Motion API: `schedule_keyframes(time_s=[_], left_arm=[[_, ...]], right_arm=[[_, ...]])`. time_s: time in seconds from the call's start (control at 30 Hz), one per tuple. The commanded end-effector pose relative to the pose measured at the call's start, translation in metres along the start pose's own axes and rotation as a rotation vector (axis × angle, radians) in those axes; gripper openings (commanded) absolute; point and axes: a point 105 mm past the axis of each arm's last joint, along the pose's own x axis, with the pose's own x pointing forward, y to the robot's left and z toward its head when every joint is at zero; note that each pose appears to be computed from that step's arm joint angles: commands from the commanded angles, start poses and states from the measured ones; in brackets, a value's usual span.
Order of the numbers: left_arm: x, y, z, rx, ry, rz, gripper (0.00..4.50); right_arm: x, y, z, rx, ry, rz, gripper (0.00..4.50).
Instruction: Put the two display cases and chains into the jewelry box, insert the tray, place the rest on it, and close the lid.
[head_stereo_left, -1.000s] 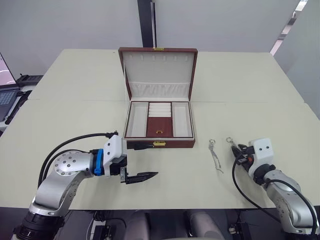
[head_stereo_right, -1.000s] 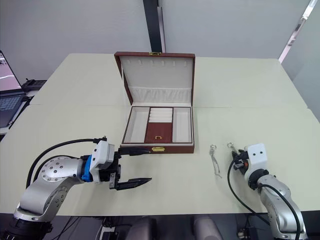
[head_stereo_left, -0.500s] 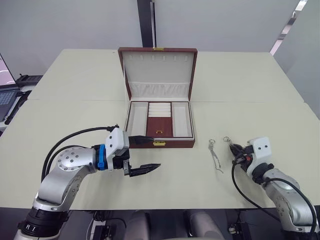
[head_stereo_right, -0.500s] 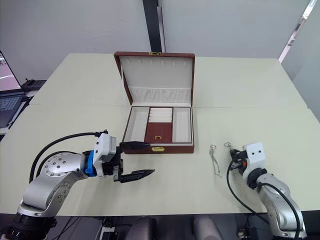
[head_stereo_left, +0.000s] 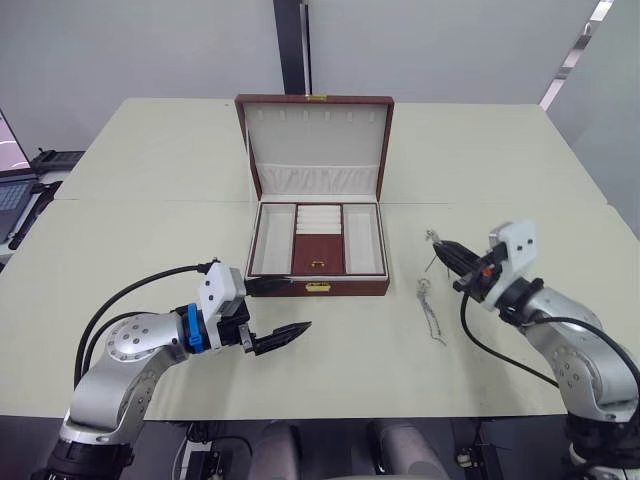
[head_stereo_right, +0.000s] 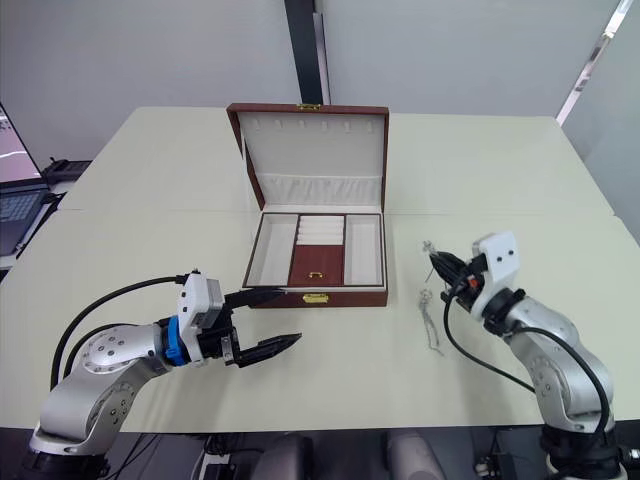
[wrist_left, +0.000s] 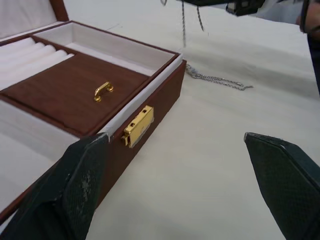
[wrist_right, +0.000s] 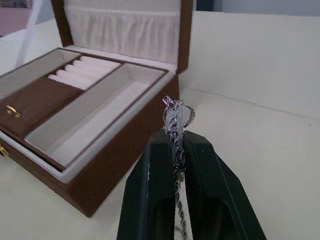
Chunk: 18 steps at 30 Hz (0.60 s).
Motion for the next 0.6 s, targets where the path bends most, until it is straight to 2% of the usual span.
schedule_keyframes(time_s=[0.03, 0.23, 0.37, 0.47, 0.6], left_arm=[[-0.008, 0.001, 0.01, 0.025, -0.055, 0.075, 4.5], [-0.037, 0.007, -0.005, -0.019, -0.054, 0.277, 4.5], [-0.051, 0.01, -0.01, -0.029, -0.051, 0.361, 4.5], [-0.06, 0.01, -0.01, -0.041, -0.063, 0.44, 4.5], [-0.064, 0.005, -0.009, -0.046, -0.068, 0.492, 4.5]], right_arm=[[0.017, 0.011, 0.021, -0.01, -0.056, 0.078, 0.04], [0.066, 0.05, 0.043, 0.013, -0.096, 0.265, 0.04], [0.087, 0.067, 0.049, 0.018, -0.105, 0.331, 0.04], [0.108, 0.093, 0.055, 0.012, -0.113, 0.418, 0.04], [0.13, 0.114, 0.054, -0.002, -0.102, 0.468, 0.04]])
